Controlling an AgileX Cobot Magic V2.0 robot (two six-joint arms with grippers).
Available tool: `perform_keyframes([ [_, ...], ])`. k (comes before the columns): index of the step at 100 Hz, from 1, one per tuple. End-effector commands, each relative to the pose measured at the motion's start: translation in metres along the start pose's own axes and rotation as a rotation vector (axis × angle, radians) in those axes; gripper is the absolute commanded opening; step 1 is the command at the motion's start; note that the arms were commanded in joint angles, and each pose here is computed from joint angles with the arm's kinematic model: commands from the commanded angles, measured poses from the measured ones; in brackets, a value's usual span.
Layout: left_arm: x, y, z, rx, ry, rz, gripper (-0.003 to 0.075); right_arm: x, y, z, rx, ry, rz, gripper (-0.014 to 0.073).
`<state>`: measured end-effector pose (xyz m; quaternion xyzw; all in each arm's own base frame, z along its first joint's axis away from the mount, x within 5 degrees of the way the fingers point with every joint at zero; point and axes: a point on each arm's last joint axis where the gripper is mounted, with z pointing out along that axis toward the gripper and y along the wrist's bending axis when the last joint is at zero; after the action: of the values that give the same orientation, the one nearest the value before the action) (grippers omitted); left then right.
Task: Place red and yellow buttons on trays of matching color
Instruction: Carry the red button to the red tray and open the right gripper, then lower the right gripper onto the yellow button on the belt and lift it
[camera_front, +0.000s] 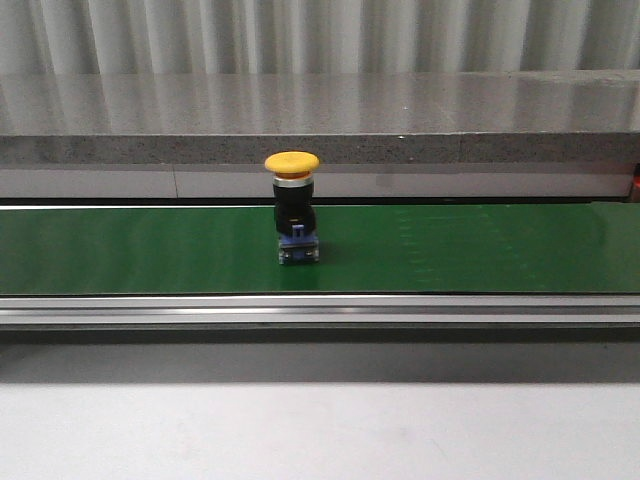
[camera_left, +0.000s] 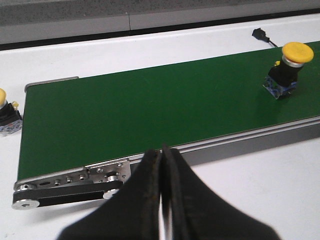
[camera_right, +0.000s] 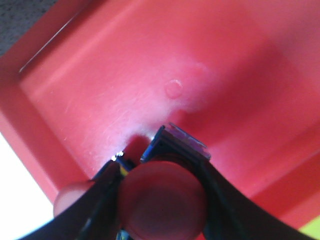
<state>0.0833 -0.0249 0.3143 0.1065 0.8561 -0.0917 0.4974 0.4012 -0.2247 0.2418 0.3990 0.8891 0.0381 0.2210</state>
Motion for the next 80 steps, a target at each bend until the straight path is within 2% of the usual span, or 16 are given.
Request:
perform_keyframes([
  [1, -0.012, -0.001, -0.004, 0.008, -0.086, -0.01, -0.002, -0.016, 0.007, -0.026, -0.045, -0.12, 0.004, 0.0099],
  [32, -0.012, -0.001, -0.004, 0.008, -0.086, -0.01, -0.002, -0.019, 0.004, -0.003, -0.039, -0.105, 0.01, 0.0117],
  [42, -0.012, -0.001, -0.004, 0.008, -0.086, -0.01, -0.002, -0.018, 0.004, -0.001, -0.038, -0.098, 0.012, 0.021],
  [54, -0.012, -0.001, -0.004, 0.008, -0.086, -0.01, -0.002, -0.019, 0.006, -0.001, -0.058, -0.104, 0.025, 0.0444],
  [61, -0.012, -0.001, -0.004, 0.008, -0.086, -0.01, -0.002, -0.019, 0.007, -0.001, -0.066, -0.109, 0.03, 0.0531],
  [80, -0.012, -0.001, -0.004, 0.008, -0.086, -0.01, -0.002, -0.019, 0.009, -0.016, -0.071, -0.12, 0.024, 0.0541],
])
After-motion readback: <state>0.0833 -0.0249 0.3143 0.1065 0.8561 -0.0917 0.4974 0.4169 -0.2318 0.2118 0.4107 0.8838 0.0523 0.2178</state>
